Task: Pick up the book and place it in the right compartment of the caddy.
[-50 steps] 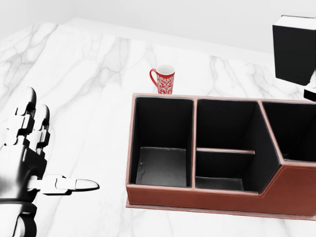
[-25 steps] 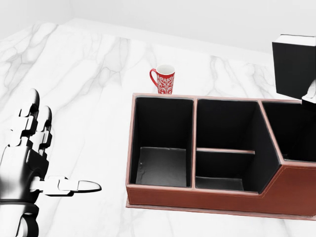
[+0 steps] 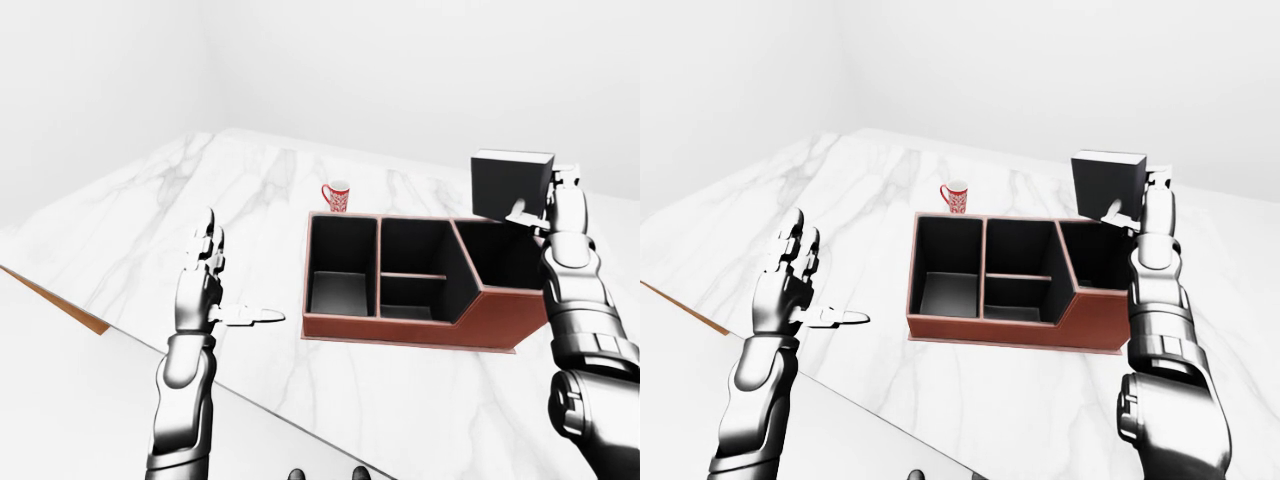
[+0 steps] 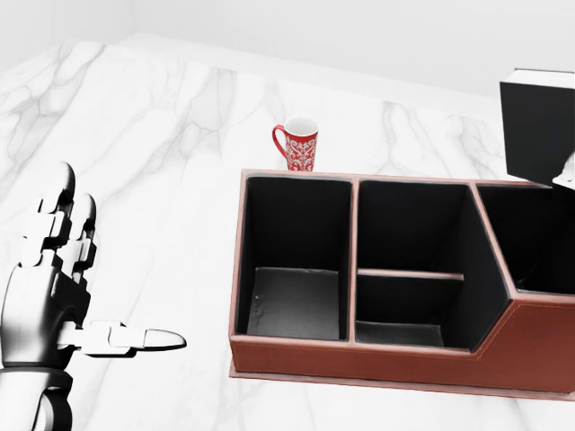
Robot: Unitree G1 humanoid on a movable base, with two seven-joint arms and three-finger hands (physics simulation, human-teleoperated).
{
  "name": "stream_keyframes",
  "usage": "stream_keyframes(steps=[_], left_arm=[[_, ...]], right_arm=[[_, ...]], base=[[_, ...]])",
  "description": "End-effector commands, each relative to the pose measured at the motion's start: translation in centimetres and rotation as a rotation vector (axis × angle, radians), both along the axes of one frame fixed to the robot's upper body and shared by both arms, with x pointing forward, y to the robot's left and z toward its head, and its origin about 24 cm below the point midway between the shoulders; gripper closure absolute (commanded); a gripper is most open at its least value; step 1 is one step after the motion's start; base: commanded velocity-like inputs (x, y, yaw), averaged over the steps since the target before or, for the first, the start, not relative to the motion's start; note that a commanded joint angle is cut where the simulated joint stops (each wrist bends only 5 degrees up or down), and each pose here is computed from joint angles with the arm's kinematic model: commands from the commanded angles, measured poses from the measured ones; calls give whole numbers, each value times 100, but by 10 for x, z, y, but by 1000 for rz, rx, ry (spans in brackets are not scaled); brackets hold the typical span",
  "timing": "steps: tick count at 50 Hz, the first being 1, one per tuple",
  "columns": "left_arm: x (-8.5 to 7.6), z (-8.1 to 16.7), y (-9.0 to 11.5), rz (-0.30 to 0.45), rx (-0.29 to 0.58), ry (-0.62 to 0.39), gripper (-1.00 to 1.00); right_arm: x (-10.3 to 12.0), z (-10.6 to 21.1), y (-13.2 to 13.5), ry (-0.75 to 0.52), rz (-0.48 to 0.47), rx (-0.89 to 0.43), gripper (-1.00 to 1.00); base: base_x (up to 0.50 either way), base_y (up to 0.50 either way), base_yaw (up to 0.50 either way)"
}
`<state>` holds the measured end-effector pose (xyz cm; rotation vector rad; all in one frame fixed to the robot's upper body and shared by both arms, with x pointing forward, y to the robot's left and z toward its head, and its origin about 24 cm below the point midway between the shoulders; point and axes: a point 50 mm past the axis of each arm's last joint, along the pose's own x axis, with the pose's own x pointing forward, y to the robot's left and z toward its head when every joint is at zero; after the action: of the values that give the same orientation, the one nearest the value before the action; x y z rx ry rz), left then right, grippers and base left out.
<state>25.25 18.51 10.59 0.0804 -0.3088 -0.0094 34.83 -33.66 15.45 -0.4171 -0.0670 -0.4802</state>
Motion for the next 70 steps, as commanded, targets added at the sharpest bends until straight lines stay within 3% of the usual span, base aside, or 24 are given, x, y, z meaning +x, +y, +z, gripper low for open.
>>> stream_keyframes(steps=[1,9,23,53,70], left_arm=[[0,0,0,2,7,-1,-100],[0,-1,0,3,12,1,-100],[1,-5,1,6,18,18,-100],[1,-8,1,9,26,28,-100],[1,-9,-1,10,34,33,-100]], right_arm=[[-1,15,-3,-86,-7,59,100],[-4,15,-4,-97,-2,53,100],[-28,45,-5,-254,60,21,100],[-47,9,-13,-162,60,14,100],[-59,11,-15,-180,73,-3,100]], base=[[0,0,0],[0,0,0],[0,0,0],[0,0,0],[0,0,0]])
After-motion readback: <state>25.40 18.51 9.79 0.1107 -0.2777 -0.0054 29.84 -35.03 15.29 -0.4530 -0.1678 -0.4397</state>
